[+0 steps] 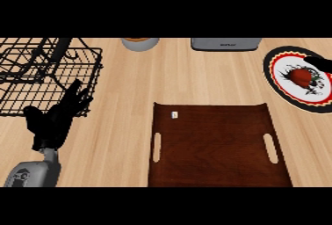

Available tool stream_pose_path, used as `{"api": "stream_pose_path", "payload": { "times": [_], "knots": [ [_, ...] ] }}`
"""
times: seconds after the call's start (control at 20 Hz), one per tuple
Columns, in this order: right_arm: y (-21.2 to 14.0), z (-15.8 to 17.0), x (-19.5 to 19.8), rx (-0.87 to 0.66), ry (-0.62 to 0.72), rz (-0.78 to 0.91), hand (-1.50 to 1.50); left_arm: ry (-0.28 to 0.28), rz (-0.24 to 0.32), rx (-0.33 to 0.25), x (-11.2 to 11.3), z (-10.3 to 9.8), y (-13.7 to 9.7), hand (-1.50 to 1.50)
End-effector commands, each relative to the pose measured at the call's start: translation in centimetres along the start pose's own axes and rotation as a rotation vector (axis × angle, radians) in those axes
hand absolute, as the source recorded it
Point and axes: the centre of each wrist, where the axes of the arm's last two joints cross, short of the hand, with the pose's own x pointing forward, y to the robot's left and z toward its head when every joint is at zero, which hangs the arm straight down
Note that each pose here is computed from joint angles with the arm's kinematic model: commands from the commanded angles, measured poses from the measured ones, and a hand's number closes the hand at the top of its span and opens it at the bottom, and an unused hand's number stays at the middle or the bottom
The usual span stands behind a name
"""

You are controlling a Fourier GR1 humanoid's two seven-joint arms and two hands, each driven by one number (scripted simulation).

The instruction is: Pick the bell pepper from the tray and place it in the plate

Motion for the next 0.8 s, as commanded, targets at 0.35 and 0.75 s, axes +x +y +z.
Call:
{"api": "stream_pose_path", "payload": {
  "times": [0.35,0.75],
  "knots": [
    [-5.8,1.3,-4.7,0.016,-0.029,-0.074,-1.5,0.019,-0.022,0.044,-1.0,-0.1,-0.2,0.0],
    [-9.2,0.8,-4.5,-0.003,-0.027,-0.034,-1.5,0.03,-0.008,0.032,-0.6,-0.6,0.2,0.0]
  ]
}}
